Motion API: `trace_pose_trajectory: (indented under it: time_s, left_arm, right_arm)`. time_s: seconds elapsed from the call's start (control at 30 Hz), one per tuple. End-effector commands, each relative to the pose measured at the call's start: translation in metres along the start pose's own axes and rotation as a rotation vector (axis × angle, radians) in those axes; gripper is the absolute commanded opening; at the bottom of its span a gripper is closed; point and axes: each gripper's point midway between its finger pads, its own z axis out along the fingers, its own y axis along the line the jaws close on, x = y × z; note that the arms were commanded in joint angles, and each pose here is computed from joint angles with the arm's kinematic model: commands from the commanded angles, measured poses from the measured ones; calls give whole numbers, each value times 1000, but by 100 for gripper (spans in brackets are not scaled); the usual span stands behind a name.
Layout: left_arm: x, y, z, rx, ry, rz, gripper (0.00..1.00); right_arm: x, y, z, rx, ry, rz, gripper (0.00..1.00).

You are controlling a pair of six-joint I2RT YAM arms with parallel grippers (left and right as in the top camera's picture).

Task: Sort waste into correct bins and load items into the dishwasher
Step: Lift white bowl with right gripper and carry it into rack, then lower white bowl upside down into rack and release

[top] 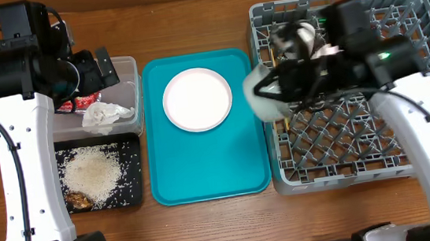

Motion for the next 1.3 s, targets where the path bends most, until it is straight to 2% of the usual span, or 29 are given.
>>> trace_pose_trajectory:
  time_s: [0.0, 0.23, 0.47, 0.83, 1.27]
  left_arm:
    - [0, 1, 3, -7, 4, -12, 100]
    - [0, 1, 3, -7, 5, -12, 100]
    - [0, 1, 3, -7, 4, -13, 100]
    - [0, 1, 3, -7, 4, -12, 100]
    - [0, 1, 3, -7, 4, -12, 100]
  right_arm:
    - [11, 0, -14, -215, -12, 3, 4]
    - [18, -61, -32, -335, -139, 141, 4]
    - [27, -108, -44, -340, -243, 240, 4]
    - [31, -140, -42, -193, -245, 278, 4]
    - [29, -142, -39, -253, -237, 332, 4]
